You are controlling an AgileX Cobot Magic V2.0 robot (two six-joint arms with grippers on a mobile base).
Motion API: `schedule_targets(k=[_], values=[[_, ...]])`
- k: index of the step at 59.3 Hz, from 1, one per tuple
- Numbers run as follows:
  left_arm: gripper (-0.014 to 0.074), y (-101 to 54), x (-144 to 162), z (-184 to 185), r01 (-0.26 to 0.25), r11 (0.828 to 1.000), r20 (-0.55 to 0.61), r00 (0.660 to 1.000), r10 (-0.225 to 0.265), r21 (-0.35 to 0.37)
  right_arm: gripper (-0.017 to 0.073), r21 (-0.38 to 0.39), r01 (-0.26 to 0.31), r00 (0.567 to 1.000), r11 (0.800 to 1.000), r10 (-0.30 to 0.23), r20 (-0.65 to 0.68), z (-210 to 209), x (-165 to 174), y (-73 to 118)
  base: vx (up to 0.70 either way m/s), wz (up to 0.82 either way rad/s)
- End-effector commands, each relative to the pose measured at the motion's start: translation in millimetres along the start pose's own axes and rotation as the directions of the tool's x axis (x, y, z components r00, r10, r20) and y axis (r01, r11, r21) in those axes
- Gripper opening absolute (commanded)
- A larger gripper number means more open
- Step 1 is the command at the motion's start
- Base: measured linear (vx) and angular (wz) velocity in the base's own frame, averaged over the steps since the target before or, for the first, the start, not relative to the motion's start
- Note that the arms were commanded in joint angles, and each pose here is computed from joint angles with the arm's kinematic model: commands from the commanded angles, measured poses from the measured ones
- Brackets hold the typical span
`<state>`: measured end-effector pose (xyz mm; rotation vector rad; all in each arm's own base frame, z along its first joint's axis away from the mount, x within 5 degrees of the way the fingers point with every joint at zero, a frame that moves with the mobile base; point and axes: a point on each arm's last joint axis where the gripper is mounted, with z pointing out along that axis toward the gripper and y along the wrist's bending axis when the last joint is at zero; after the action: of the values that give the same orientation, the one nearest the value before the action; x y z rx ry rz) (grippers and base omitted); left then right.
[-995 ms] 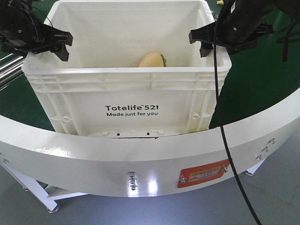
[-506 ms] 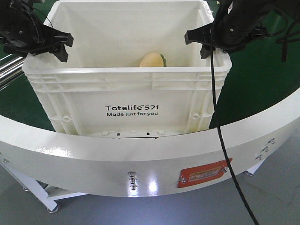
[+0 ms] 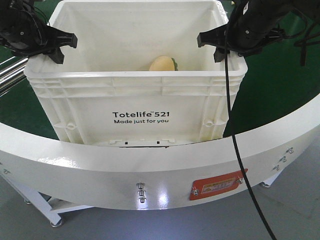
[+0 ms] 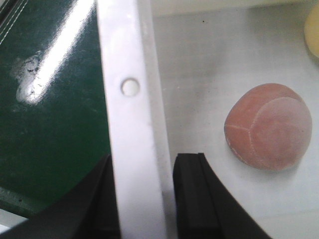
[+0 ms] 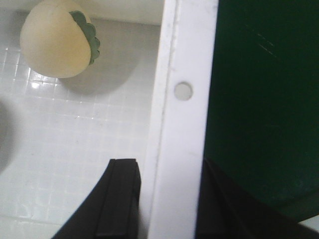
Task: Place moving items into box and shelve
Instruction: 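Clamp both side rims and lift the crate off the belt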
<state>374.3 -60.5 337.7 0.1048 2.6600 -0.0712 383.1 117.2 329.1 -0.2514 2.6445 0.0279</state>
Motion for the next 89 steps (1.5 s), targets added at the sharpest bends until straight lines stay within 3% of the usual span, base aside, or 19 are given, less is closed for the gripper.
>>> schedule_targets(k=[1, 22, 38, 50, 57, 63, 71, 78, 84, 89], values=[[0.0055, -3.5, -13, -32, 0.002, 1.000, 0.178, 0.984, -0.007, 0.025, 0.0151, 0.027, 0.011, 0.992, 1.000, -0.015, 0.128, -29, -10, -7.7, 0.00, 0.00], [0.0015, -2.9, -11, -85, -0.002, 0.999, 0.359, 0.933, -0.013, 0.041, 0.0145, 0.038, 0.029, 0.954, 0.999, -0.039, 0.297, -75, -12, -5.7, 0.00, 0.00], [0.0015, -12.5, -5, -121, -0.039, 0.997, 0.470, 0.883, 0.007, 0.060, 0.0084, 0.036, -0.024, 0.928, 0.999, 0.009, 0.372, -107, -7, -10.1, 0.00, 0.00], [0.0015, -23.8, 9, -142, -0.069, 0.997, 0.533, 0.845, 0.039, 0.037, 0.0088, 0.105, -0.006, 0.903, 0.994, -0.040, 0.429, -133, 13, 0.2, 0.00, 0.00], [0.0015, -23.6, 30, -150, -0.045, 0.999, 0.572, 0.820, 0.025, 0.021, 0.0088, 0.111, -0.002, 0.882, 0.994, -0.050, 0.469, -141, 37, 11.4, 0.00, 0.00], [0.0015, -24.6, 52, -150, -0.055, 0.998, 0.581, 0.814, 0.032, 0.022, 0.0092, 0.078, 0.010, 0.871, 0.997, -0.047, 0.489, -144, 56, 20.4, 0.00, 0.00], [0.0015, -24.7, 84, -155, -0.061, 0.996, 0.601, 0.799, 0.012, 0.062, 0.0093, 0.031, 0.025, 0.867, 0.999, -0.037, 0.497, -148, 80, 28.8, 0.00, 0.00], [0.0015, -26.2, 116, -155, -0.069, 0.991, 0.591, 0.807, -0.010, 0.112, 0.0095, 0.016, 0.039, 0.873, 0.999, -0.041, 0.486, -146, 97, 32.1, 0.00, 0.00], [0.0015, -28.2, 142, -157, -0.104, 0.983, 0.599, 0.800, -0.008, 0.152, 0.0096, 0.016, 0.014, 0.880, 1.000, -0.020, 0.474, -143, 108, 28.0, 0.00, 0.00], [0.0015, -27.2, 157, -155, -0.096, 0.978, 0.601, 0.798, -0.037, 0.188, 0.0096, 0.004, -0.016, 0.888, 1.000, 0.012, 0.460, -139, 117, 25.3, 0.00, 0.00]])
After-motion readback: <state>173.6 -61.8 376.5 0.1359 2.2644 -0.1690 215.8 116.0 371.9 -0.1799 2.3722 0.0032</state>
